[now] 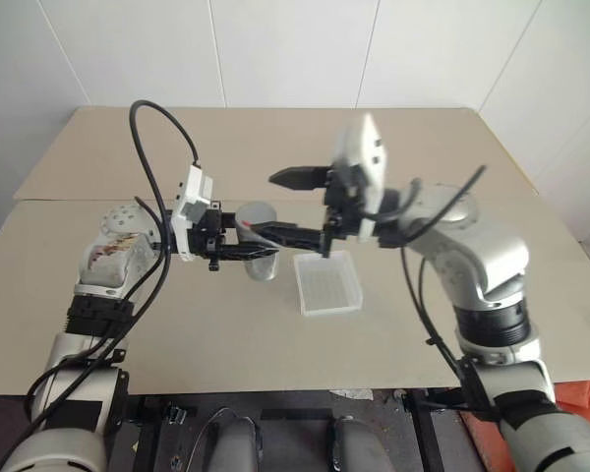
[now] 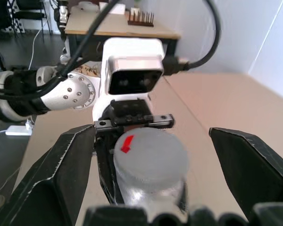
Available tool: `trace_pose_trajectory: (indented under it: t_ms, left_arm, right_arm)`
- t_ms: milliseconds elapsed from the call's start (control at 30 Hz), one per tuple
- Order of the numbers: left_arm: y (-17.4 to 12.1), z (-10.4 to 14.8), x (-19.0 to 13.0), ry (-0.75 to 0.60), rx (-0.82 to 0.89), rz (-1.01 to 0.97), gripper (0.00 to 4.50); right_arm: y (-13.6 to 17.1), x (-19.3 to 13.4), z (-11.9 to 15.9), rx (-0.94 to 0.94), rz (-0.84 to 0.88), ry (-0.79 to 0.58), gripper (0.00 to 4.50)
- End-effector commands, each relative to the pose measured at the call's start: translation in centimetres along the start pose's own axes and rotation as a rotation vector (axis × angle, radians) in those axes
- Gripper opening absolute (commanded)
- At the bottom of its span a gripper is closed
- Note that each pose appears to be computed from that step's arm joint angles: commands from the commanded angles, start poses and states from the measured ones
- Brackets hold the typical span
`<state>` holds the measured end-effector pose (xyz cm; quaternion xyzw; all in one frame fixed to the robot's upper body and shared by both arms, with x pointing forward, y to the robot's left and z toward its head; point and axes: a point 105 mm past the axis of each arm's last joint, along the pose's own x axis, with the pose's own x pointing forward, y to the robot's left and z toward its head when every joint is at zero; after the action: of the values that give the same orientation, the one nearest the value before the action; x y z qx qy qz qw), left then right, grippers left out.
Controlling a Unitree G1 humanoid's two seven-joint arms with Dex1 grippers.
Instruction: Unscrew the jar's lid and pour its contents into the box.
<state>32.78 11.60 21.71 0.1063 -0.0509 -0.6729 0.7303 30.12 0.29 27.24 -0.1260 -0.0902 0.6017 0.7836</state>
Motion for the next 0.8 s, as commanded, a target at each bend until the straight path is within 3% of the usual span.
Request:
trace_pose_trajectory:
  t_ms: [33,267,800]
  left_arm:
    - [0.2,1.4,0.3,-0.024,0.061,-0.01,2.02]
    - [0.0,1.8,0.1,-0.032,0.071,-0.014,2.02]
    - [-0.6,1.9,-2.0,0.002,0.067,-0.005,2.02]
  right_arm:
    - [-0.6,1.4,0.6,-0.037,-0.047,0.005,4.48]
    - [-2.3,2.0,0.1,0.018,-0.105,0.016,4.48]
    - [-6.1,-5.0,-1.3,0.023,-0.267,0.077,4.48]
